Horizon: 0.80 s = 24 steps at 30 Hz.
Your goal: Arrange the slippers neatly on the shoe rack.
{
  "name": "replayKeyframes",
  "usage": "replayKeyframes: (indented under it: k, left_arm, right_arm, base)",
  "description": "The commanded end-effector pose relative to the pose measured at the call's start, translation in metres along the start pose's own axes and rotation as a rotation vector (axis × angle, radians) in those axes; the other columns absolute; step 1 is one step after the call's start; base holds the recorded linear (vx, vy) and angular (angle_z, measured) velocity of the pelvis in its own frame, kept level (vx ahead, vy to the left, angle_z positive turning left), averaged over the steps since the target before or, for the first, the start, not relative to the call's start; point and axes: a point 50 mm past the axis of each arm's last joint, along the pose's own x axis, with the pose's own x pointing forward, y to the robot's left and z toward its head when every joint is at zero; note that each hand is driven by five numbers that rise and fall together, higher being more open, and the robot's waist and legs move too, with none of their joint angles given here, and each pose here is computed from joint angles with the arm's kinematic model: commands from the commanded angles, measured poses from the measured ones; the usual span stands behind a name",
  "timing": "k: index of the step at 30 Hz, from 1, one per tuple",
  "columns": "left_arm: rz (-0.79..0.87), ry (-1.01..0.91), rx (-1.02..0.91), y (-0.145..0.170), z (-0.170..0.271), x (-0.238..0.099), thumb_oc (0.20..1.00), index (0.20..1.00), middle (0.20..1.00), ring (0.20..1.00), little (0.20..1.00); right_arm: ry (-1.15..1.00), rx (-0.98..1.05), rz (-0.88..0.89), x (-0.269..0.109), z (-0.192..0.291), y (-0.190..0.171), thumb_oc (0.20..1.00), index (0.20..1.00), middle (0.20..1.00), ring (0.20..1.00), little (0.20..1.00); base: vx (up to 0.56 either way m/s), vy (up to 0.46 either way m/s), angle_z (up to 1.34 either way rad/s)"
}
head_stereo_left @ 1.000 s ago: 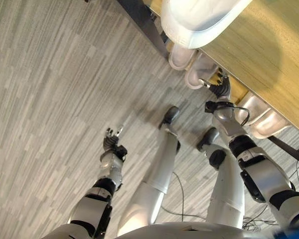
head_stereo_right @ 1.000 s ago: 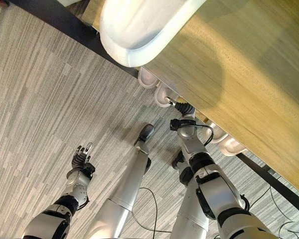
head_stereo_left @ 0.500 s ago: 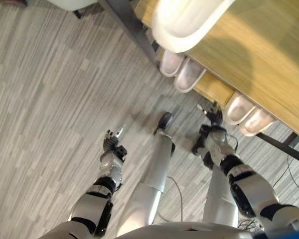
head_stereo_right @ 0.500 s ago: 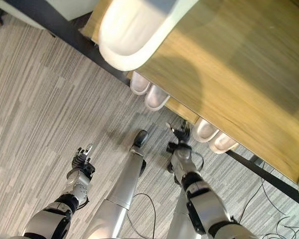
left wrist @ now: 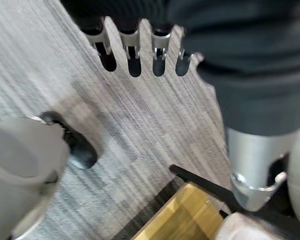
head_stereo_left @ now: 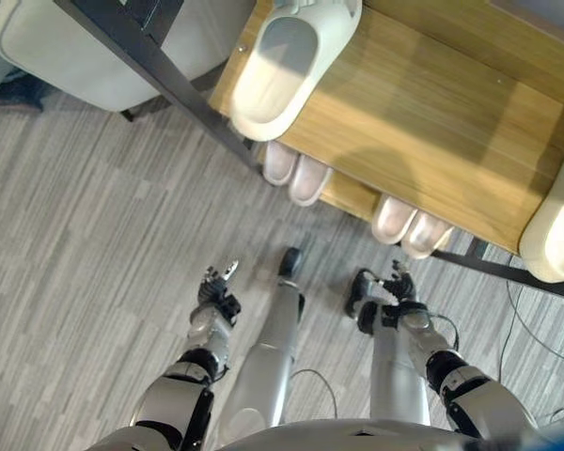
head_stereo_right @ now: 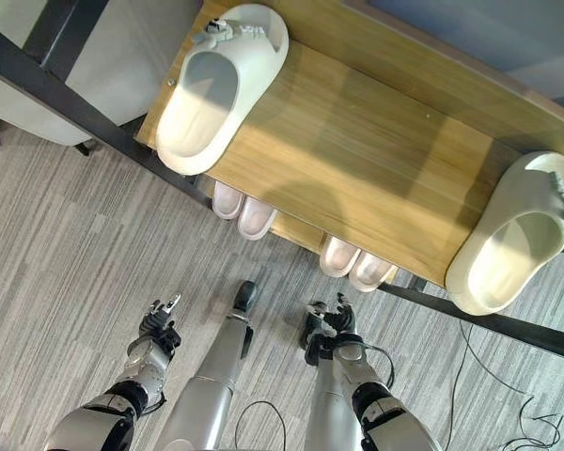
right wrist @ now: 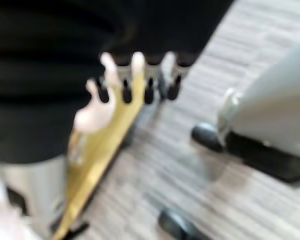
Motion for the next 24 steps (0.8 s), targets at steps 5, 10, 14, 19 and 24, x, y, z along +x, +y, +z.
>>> replayKeyframes:
  k: [5, 10, 14, 19, 24]
  left_arm:
    - [-0.118, -0.139, 0.295, -0.005, 0.018, -0.002, 1.000, 1.000, 1.000, 1.000, 1.000]
    - [-0.251, -0.254, 0.442, -0.030, 0.035, -0.007, 1.000, 1.000, 1.000, 1.000, 1.000]
    - [-0.345, -0.263, 0.530, -0.050, 0.028, -0.013, 1.000, 1.000, 1.000, 1.000, 1.000]
    - [-0.474, -0.276, 0.576, -0.062, 0.022, -0.024, 1.000, 1.000, 1.000, 1.000, 1.000]
    - [-0.558, -0.455, 0.747, 0.022, 0.085, -0.059, 1.000, 1.000, 1.000, 1.000, 1.000]
  right_arm:
    - [0.065, -0.127, 0.092, -0.021, -0.043, -0.001, 1.000, 1.000, 1.000, 1.000, 1.000]
    - [0.144, -0.213, 0.102, -0.035, -0.072, -0.009, 1.000, 1.000, 1.000, 1.000, 1.000]
    - [0.285, -0.335, 0.075, -0.050, -0.106, -0.024, 1.000, 1.000, 1.000, 1.000, 1.000]
    - [0.397, -0.480, 0.071, -0.067, -0.134, -0.040, 1.000, 1.000, 1.000, 1.000, 1.000]
    - [0.522, -0.448, 0.027, -0.091, -0.161, -0.066, 1.000, 1.000, 1.000, 1.000, 1.000]
  base:
    - [0.00, 0.001, -0.01]
    - [-0.05, 0.024, -0.08]
    - [0.06, -0.032, -0.04]
    - [0.04, -0.031, -0.01]
    - [0.05, -0.019, 0.04]
